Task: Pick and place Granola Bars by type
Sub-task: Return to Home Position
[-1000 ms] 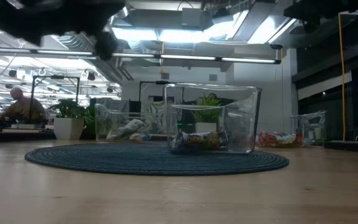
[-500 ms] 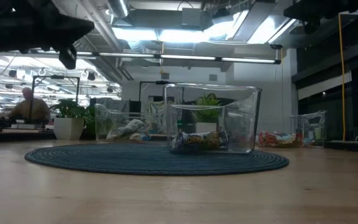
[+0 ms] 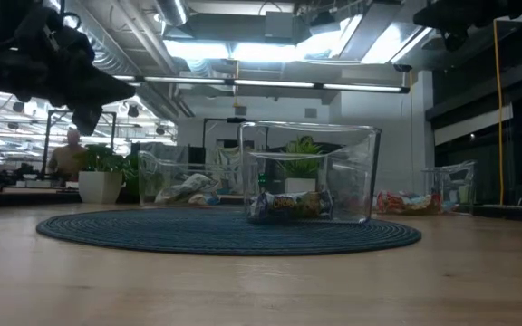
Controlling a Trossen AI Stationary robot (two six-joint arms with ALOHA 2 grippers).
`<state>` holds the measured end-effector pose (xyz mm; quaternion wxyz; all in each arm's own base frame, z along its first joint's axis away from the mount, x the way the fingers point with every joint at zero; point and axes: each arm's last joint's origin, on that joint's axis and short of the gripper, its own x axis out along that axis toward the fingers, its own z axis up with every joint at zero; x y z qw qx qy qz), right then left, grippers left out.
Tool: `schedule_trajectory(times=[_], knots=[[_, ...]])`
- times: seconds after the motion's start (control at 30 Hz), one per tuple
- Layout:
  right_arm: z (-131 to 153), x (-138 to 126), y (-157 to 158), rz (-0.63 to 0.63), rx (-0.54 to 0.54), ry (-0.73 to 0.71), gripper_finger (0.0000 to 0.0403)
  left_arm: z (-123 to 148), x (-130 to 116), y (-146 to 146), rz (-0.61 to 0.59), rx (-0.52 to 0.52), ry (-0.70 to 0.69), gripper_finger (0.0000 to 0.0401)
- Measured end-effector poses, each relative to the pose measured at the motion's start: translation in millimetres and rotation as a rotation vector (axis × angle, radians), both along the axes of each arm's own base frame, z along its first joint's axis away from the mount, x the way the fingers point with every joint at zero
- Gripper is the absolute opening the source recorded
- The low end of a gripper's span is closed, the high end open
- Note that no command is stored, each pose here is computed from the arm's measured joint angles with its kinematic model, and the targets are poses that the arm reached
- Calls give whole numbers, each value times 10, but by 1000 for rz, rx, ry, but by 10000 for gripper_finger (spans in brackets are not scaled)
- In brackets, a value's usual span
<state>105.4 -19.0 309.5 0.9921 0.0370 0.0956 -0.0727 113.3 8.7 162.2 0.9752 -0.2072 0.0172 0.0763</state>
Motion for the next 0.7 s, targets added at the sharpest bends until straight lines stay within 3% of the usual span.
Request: schedule_trajectory(times=[0.17,0.5,0.7], knots=[[0,0,1,3,-3,0,15,6,-2,7,27,-55,-15,1],[3,-4,2,2,11,-4,18,206,-85,-26,9,234,-188,7],[36,-90,19,9,-34,-38,6,198,-169,-32,13,265,-196,4]])
